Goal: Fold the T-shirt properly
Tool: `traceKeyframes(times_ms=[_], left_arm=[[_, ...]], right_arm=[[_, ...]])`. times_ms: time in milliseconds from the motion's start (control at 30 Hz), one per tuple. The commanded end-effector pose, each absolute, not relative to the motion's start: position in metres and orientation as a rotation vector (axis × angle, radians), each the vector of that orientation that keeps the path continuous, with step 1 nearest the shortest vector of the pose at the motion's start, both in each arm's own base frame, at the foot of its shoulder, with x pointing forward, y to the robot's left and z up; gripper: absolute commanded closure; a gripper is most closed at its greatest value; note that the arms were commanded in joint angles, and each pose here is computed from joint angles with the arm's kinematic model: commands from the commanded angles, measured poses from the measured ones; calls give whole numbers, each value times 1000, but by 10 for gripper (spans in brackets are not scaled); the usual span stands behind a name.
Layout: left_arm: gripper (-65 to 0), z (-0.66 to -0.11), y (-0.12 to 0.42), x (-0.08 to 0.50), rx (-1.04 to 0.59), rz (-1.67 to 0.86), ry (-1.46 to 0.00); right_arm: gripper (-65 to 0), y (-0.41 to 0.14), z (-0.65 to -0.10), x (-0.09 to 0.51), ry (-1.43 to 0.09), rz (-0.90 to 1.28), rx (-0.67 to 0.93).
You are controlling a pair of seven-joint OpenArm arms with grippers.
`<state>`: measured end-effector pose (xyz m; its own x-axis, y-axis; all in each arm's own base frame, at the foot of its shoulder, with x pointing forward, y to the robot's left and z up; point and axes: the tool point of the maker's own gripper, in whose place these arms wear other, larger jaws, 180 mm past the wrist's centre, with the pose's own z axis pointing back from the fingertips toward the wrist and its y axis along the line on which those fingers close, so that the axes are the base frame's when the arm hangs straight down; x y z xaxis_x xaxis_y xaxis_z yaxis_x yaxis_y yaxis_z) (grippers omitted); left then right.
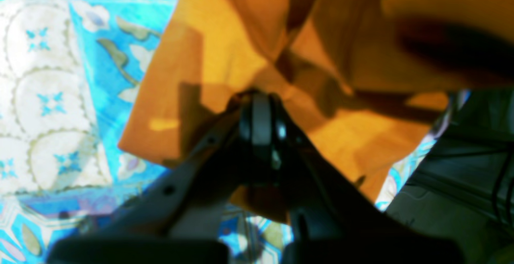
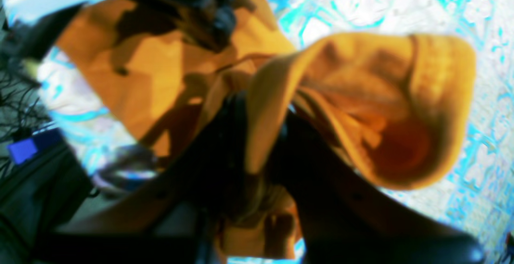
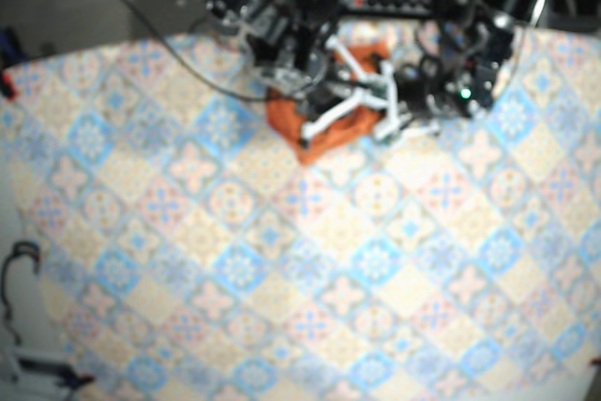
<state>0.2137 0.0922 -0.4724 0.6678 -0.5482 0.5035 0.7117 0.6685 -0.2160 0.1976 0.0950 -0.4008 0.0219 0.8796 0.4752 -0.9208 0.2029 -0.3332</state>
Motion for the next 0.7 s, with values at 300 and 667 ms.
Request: traceKeyframes(times_ms=[300, 667], left_arm=[[0, -473, 92, 215, -405, -743, -419], [0, -473, 91, 215, -406, -742, -420]], right_arm=[[0, 122, -384, 208, -745, 1442, 100], [0, 132, -387, 208, -743, 1489, 95]])
